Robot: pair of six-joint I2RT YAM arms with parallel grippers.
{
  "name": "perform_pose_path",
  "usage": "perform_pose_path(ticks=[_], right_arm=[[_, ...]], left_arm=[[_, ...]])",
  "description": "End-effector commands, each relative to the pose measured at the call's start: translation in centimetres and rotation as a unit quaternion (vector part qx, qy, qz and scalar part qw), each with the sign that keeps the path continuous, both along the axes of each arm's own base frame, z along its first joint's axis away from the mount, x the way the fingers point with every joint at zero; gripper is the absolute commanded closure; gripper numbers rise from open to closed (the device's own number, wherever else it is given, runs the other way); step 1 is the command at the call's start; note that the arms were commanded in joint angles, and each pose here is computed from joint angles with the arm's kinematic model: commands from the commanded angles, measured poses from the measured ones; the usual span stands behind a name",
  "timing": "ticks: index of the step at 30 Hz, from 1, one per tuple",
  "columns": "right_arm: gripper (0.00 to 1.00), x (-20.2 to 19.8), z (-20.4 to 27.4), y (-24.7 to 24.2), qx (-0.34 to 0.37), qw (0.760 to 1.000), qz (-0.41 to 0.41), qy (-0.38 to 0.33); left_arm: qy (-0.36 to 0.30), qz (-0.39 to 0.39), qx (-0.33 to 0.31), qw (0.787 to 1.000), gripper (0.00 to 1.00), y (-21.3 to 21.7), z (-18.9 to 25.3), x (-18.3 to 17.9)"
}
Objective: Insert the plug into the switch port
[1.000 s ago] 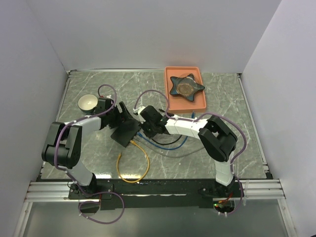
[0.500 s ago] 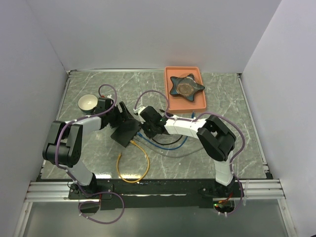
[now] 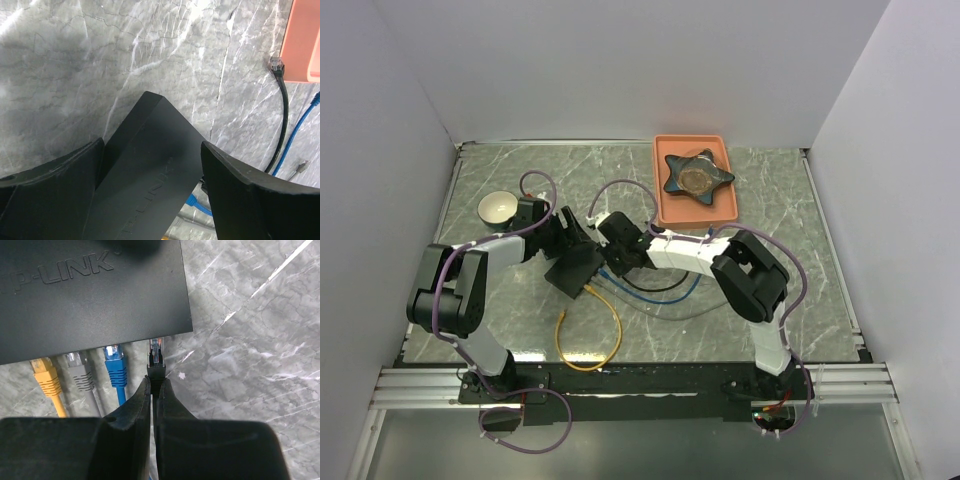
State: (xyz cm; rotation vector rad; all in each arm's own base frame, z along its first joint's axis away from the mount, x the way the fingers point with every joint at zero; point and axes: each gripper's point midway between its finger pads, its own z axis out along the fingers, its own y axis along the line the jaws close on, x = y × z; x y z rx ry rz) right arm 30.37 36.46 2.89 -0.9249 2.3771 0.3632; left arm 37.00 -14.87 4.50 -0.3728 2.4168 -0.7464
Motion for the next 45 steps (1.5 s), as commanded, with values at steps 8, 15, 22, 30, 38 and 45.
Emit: perform_pose_path(ticks=[8,15,22,30,38,45], right_arm=[[1.00,2.0,1.3,1.6,0.020,0.999,-0.013,-0.022],[1.00,2.1,1.2,1.9,0.019,1.000,-0.006,-0.023],[1.00,2.6,1.3,2.0,0.013,0.999,0.005,-0.037],[1.00,2.8,1.3,1.8,0.001,0.998,0.034,-0.055],[1.00,2.6,2.0,2.1,0.007,0.996,0.055,-0.064],[1.00,2.5,2.8,2.7,0.016,0.993,0.089,-0.070]], left_arm=[[0.000,-0.025,-0.028,0.999,0.19,-1.3,0.1,-0.3],[-0.002,-0.034,-0.037,0.999,0.21,-1.7,0.3,-0.4],[-0.009,-0.046,-0.039,0.998,0.22,-1.9,0.3,-0.5],[-0.014,-0.053,-0.040,0.998,0.23,-2.0,0.5,-0.6],[-0.025,-0.056,-0.042,0.997,0.22,-2.1,0.9,-0.6],[-0.036,-0.058,-0.042,0.997,0.22,-2.1,1.4,-0.5]])
